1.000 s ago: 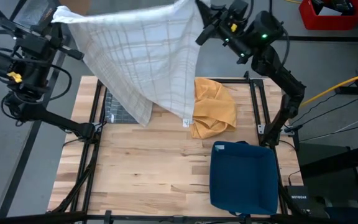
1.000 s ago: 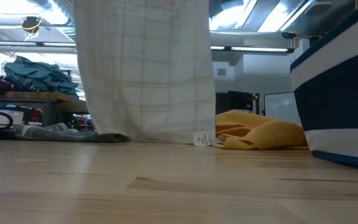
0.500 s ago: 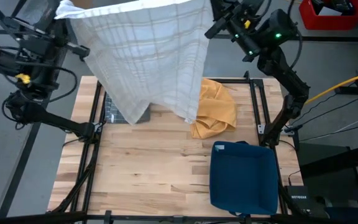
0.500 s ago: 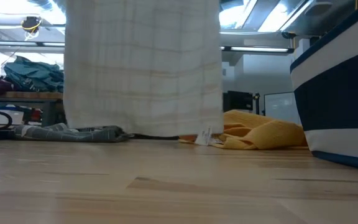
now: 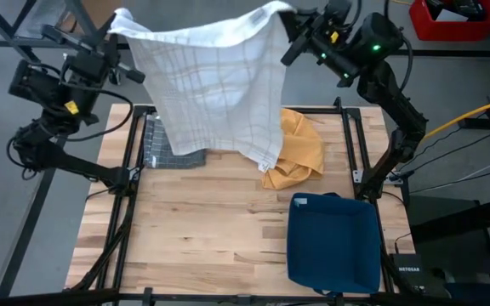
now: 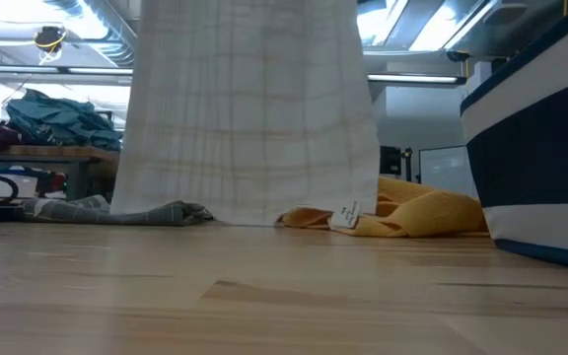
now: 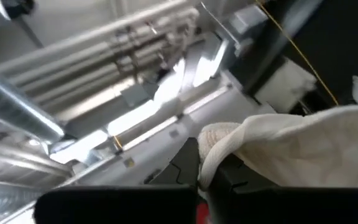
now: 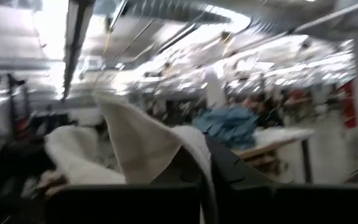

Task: Fold towel
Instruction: Fold the white towel

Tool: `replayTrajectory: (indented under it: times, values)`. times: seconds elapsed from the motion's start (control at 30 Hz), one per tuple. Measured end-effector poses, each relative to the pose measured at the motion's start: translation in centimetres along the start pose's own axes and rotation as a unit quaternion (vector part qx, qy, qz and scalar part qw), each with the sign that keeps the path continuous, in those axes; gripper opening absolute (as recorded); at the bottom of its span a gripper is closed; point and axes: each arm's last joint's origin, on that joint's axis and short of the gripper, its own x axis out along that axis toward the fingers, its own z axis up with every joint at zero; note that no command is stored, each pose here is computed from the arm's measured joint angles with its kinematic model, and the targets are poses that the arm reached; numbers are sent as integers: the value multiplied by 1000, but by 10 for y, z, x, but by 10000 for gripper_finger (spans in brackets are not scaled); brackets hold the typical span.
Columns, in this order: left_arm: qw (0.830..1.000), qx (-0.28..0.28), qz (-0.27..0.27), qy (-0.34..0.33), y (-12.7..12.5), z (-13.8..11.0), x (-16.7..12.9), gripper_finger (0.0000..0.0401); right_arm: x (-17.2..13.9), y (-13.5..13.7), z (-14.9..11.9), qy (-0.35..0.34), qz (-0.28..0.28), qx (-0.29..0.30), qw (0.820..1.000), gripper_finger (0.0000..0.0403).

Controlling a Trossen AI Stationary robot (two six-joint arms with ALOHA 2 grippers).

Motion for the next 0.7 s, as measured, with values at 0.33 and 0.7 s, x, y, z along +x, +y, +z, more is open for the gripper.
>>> replayTrajectory:
  times: [0.33,0.7]
  values:
    - [992,-29,-89,86,-4,-5,-23,1,-4,15,-16,85,67,28,994,1]
    - [977,-44,-160,135,-14,9,-50,1,-29,51,-9,119,132,67,982,1]
